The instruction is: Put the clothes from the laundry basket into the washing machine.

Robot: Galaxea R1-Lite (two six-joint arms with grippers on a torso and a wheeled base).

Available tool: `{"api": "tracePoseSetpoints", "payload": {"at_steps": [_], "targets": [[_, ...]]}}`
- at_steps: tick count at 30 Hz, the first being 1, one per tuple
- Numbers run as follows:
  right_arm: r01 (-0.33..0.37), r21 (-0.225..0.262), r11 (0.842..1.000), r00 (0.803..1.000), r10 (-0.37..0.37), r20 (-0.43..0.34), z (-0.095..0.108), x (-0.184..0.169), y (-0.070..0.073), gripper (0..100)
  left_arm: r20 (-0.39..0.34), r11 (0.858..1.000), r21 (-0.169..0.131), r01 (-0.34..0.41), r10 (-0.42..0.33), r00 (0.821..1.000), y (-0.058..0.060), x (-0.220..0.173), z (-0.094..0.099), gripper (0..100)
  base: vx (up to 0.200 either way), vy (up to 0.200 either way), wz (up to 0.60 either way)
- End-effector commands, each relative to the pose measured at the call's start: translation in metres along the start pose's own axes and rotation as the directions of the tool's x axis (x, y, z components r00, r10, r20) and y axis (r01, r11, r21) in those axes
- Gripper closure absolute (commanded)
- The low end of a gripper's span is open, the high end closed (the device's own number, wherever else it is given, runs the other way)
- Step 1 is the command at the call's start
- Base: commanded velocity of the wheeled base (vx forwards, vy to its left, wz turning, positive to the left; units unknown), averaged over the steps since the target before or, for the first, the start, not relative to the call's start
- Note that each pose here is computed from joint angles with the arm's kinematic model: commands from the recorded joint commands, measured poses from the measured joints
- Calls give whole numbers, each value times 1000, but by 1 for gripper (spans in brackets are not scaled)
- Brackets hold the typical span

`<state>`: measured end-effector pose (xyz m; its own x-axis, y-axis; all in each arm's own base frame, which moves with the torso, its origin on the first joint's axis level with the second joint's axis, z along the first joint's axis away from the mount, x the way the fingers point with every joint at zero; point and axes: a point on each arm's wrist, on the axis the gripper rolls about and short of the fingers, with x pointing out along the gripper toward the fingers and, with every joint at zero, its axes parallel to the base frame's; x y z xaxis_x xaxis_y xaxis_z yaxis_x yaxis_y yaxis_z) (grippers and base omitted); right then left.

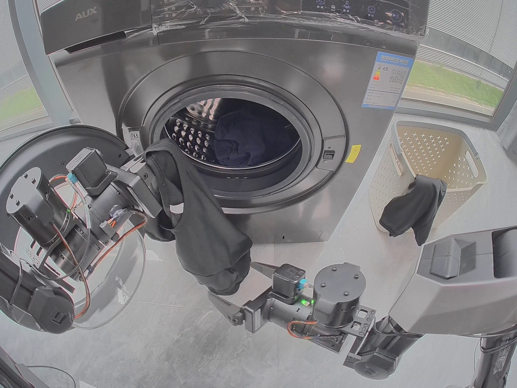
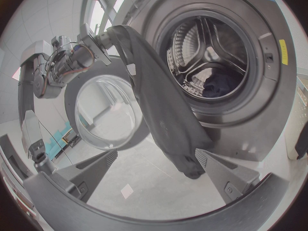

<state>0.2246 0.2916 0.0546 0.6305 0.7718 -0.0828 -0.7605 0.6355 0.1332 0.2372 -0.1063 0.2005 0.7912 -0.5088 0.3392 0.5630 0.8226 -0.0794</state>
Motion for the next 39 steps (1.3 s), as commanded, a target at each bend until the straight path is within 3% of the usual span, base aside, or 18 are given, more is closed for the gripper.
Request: {"api": "tracePoseSetpoints", "payload": {"at_steps": [1,9,15,18,19,24,31,39], "targets": [[-49,-3,999,996,49,72,3,26,15,0,-10,1000,-5,-4,4,1000,-2,3,-5,100,0,0,0],[-61,-31,998,992,64,104,-13,65,18,0,-6,1000,-4,-3,3,1000,-2,4,-5,100,0,0,0],[-38,-34,999,990,42,132,-22,90,11,0,0,1000,-6,5,-5,1000,-4,4,-4,100,0,0,0],[-9,-30,999,985,14,171,-20,108,0,0,7,1000,-7,6,-6,1000,-4,3,-2,100,0,0,0],[8,-28,1000,983,-2,183,-21,113,-5,100,6,1000,-7,7,-7,1000,-5,3,-2,100,0,0,0],[50,-19,999,970,-44,240,-11,127,-19,100,6,1000,-7,7,-7,1000,-5,2,-2,100,0,0,0],[65,-11,998,965,-60,255,-6,124,-19,100,4,1000,-10,7,-7,1000,-4,2,-2,100,0,0,0],[80,-5,997,976,-77,202,20,79,-14,100,5,1000,-8,-3,3,1000,-1,3,-2,100,0,0,0]]}}
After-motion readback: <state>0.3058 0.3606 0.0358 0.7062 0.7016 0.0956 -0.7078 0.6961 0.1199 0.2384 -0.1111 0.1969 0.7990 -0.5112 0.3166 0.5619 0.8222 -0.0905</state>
